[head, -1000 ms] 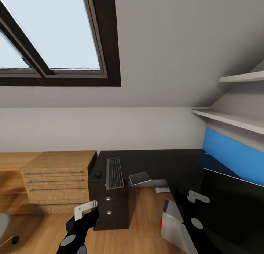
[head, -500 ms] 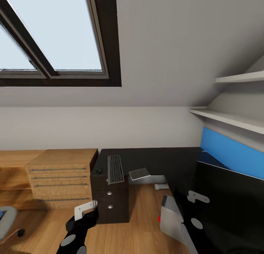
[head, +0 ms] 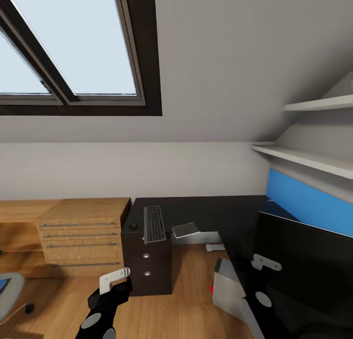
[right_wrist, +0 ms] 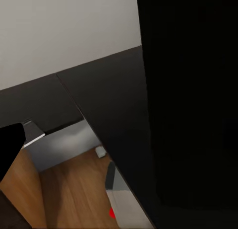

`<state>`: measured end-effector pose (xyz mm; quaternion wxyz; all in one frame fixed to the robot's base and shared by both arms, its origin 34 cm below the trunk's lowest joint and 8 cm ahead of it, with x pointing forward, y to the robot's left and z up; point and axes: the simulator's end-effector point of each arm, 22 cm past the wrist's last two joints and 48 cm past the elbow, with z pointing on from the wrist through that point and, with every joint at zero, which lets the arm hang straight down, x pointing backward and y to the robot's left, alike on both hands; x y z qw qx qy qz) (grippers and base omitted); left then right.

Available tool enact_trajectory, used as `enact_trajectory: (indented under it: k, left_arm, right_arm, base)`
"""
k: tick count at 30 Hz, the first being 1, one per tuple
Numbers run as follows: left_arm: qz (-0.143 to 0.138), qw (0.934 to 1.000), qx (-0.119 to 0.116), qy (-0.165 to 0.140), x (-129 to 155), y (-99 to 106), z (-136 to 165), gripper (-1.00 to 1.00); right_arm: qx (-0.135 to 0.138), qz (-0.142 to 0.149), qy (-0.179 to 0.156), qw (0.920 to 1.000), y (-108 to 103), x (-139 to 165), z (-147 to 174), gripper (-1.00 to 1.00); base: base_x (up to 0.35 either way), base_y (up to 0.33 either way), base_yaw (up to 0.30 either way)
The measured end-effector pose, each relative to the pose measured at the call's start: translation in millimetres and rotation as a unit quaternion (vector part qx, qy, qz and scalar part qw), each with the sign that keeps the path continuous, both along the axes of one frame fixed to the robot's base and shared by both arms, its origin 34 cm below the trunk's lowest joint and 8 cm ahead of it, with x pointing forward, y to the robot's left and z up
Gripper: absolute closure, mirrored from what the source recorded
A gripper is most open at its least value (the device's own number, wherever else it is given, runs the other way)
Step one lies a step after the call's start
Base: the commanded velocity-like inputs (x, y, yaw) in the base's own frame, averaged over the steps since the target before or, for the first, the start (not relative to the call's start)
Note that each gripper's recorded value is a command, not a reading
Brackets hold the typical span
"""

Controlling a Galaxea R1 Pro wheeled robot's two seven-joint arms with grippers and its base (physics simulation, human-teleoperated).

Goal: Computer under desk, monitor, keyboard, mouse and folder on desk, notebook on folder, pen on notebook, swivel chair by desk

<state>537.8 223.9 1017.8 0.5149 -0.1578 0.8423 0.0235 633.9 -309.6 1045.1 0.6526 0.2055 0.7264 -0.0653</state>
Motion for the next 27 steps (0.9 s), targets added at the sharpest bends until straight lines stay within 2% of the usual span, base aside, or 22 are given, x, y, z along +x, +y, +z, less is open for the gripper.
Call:
enact_trajectory:
  k: [10,27]
  left_arm:
    - [0.0,1.0,0.0,-0.003,-0.1,0.0,2.8,-1.0]
    - [0.0,1.0,0.0,-0.004,-0.1,-0.1,3.2,-1.0]
  right_arm:
    - [0.002,-0.002,-0.004,1.0,-1.2,-0.7,2.4,-1.0]
    - [0.006,0.003,-0.006,1.0,5.0,0.2,4.1,-1.0]
  base:
    - [0.0,0.0,-0.211]
    - [0.0,0.0,-0.011]
